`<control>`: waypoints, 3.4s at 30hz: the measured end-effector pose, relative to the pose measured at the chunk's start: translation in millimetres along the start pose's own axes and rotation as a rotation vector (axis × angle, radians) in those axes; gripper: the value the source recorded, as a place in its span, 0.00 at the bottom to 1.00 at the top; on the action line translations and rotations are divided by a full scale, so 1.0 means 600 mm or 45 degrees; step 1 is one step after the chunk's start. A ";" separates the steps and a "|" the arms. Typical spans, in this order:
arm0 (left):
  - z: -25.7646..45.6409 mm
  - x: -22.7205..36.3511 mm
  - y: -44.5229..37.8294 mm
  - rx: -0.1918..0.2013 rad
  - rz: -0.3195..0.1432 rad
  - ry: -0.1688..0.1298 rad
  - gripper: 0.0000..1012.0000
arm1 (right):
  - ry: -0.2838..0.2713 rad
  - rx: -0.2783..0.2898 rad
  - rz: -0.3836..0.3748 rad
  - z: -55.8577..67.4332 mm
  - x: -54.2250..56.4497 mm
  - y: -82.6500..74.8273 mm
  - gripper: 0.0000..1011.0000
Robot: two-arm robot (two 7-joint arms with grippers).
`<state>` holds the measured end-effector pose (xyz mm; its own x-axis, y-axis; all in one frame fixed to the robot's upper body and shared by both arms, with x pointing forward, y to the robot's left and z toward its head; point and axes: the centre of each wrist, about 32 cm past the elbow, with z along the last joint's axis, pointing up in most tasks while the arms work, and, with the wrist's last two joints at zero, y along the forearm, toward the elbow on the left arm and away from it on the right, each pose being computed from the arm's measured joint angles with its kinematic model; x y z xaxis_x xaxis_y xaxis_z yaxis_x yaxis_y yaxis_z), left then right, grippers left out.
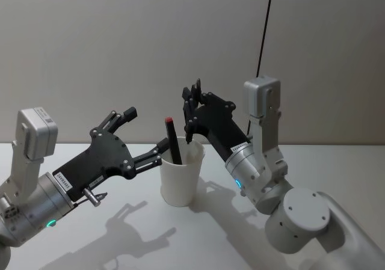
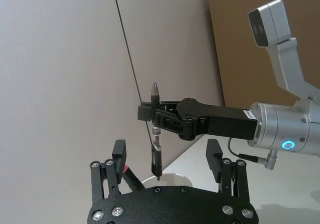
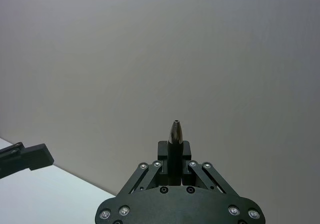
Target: Place the pen into the pen holder.
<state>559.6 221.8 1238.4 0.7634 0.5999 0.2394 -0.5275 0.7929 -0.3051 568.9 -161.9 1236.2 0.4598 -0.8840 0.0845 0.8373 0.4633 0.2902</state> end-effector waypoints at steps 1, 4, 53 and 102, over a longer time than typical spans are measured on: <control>0.000 0.0000 0.000 0.000 0.000 0.000 0.99 | -0.002 0.003 0.000 0.001 -0.001 0.002 0.13; 0.000 0.0000 0.000 0.000 0.000 0.000 0.99 | -0.004 0.005 -0.002 0.001 -0.004 0.005 0.13; 0.000 -0.0001 0.000 0.000 0.000 0.000 0.99 | 0.073 -0.132 -0.008 -0.046 -0.039 0.008 0.67; -0.009 -0.0483 0.018 0.185 0.229 -0.014 0.99 | 0.059 -0.141 -0.113 0.001 0.008 -0.156 0.99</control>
<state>533.7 212.5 1223.1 0.6486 0.7335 0.2032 -0.7033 0.6797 -0.2082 492.8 -209.7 1209.9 0.3938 -0.9190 0.0182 0.9015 0.3901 0.1873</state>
